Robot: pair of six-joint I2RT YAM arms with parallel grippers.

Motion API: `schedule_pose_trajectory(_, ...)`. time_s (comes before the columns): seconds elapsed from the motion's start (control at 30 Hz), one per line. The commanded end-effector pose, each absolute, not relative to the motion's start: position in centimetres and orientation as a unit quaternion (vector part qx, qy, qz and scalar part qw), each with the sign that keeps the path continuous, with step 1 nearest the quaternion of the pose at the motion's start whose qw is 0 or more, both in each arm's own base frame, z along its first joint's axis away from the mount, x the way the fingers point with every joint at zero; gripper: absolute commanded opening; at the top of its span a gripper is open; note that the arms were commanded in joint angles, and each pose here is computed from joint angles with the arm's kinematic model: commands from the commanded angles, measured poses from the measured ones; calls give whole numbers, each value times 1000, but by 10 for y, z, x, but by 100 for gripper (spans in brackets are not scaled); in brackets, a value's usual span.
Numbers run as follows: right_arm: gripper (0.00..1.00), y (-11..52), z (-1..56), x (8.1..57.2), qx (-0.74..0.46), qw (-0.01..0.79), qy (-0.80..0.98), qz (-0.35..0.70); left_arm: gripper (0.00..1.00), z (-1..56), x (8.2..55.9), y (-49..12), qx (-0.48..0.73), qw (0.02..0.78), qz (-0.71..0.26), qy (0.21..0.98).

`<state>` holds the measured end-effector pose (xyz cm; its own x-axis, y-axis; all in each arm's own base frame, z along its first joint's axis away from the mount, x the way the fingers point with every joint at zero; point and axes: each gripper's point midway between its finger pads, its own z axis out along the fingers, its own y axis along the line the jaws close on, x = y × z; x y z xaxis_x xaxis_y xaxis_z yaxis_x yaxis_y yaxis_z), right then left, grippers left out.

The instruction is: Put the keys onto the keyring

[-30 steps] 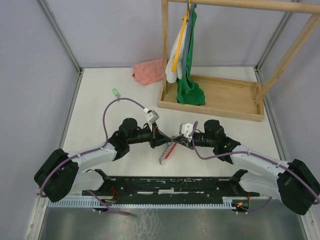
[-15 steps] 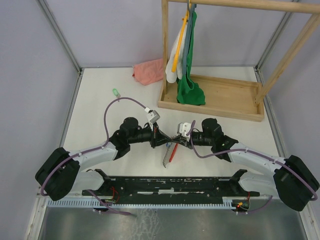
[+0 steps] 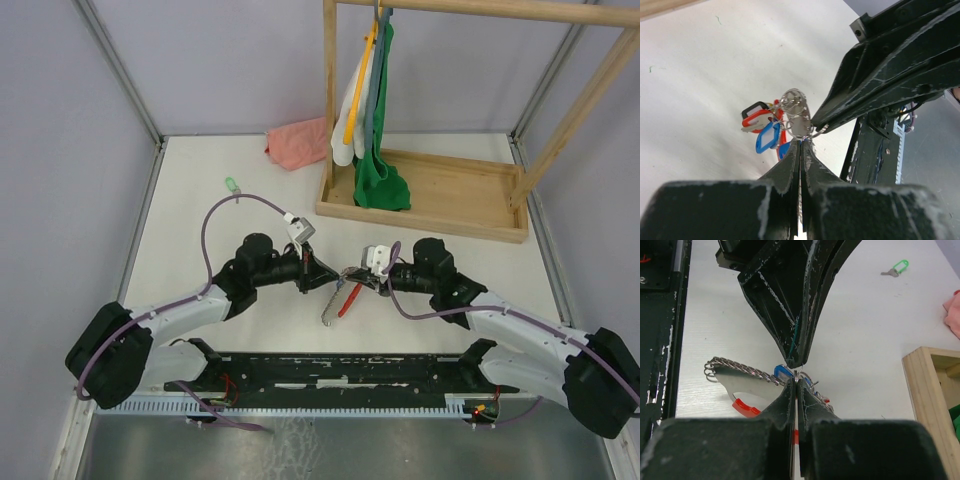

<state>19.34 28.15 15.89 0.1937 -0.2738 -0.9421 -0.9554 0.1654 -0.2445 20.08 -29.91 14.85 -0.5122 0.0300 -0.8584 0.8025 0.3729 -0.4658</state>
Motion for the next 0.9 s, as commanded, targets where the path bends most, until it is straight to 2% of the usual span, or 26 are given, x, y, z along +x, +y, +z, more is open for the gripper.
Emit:
schedule_pose_trajectory(0.0,1,285,207,195,-529,603,496,333,3,146,211,-293,275,410,-462,736)
schedule_pose_trajectory(0.2,1,292,233,191,-507,632,459,365,3,151,203,-307,289,391,-498,718)
schedule_pose_trajectory(0.33,1,297,230,196,-504,627,466,369,4,156,197,-321,299,387,-516,703)
schedule_pose_trajectory(0.47,1,293,222,205,-498,624,491,349,14,151,211,-309,274,421,-476,722)
schedule_pose_trajectory(0.67,1,285,206,216,-487,604,544,321,37,159,239,-265,212,517,-374,740)
schedule_pose_trajectory(0.87,1,285,195,222,-464,573,593,325,46,162,255,-214,143,591,-277,744)
